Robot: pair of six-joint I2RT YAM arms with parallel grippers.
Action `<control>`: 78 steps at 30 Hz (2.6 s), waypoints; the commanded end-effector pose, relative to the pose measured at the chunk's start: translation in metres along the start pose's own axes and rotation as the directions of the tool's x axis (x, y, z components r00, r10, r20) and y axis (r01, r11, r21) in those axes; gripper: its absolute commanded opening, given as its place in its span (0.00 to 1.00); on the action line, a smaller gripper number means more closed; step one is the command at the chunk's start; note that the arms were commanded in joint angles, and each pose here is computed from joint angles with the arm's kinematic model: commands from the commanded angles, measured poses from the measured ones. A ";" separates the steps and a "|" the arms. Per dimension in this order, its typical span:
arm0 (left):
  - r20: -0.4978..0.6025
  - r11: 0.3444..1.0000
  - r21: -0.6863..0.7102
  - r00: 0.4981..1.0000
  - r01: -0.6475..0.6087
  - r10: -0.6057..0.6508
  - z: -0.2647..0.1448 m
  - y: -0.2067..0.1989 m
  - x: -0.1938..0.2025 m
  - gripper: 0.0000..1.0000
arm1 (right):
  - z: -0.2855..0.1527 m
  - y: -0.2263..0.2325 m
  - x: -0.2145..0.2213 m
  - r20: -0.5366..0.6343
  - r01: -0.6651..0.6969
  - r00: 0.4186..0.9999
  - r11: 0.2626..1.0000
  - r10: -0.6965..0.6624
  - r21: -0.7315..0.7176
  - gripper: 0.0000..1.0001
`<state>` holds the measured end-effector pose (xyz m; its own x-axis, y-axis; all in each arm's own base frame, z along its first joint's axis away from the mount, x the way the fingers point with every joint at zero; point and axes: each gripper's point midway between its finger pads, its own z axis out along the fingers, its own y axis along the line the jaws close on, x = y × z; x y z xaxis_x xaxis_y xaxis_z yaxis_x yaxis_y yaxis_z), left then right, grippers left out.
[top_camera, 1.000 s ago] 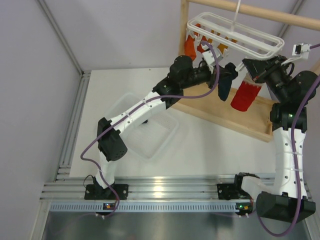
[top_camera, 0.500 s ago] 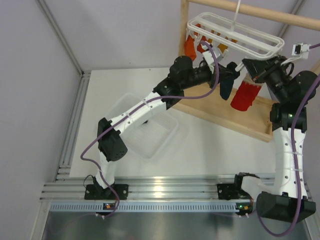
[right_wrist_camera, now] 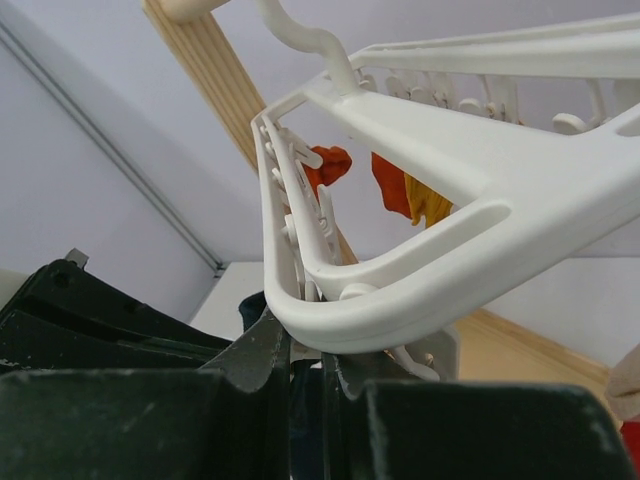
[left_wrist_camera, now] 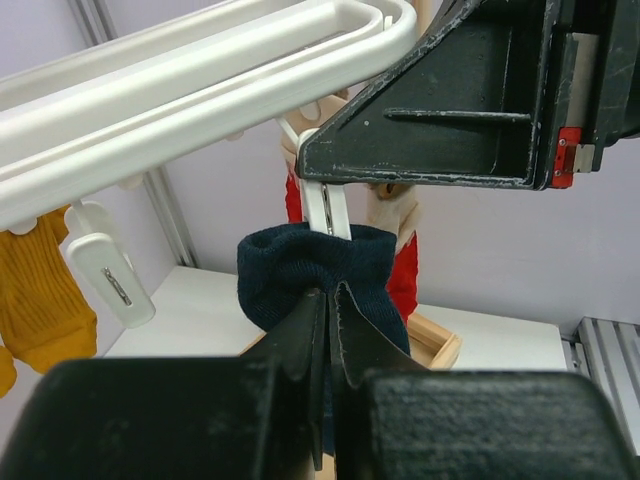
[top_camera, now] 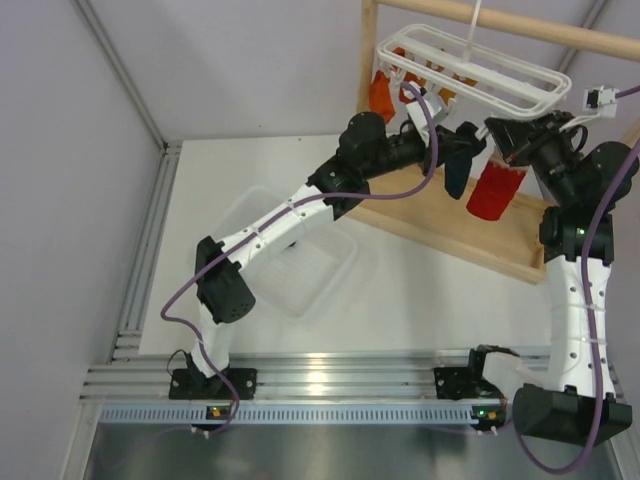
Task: Clip the socks to the hanger
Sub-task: Clamp the sock onto the hanger, then open the clamp at the hanger.
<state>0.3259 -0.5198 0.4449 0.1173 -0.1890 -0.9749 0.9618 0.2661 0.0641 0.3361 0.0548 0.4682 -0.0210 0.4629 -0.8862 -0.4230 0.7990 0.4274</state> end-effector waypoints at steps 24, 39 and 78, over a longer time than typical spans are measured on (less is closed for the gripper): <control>0.096 0.995 -0.101 0.995 -0.020 0.030 -0.014 0.007 -0.029 0.53 | -0.017 0.008 -0.008 -0.045 0.086 0.995 0.996 -0.084 0.030 0.59; 0.172 0.943 -0.333 0.983 -0.010 0.071 -0.040 0.058 -0.035 0.61 | -0.020 -0.002 -0.018 -0.064 0.145 0.988 0.987 -0.141 0.062 0.66; 0.301 0.979 -0.197 0.948 -0.046 0.105 0.002 0.070 -0.044 0.22 | -0.021 0.041 -0.008 -0.003 0.118 0.993 0.986 -0.119 -0.114 0.70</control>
<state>0.4079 -0.5081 0.4466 0.2388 -0.3819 -0.8928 0.8754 0.4825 0.0278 0.2922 0.0734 0.4633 -0.0793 0.3203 -0.9440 -0.5140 0.7983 0.3140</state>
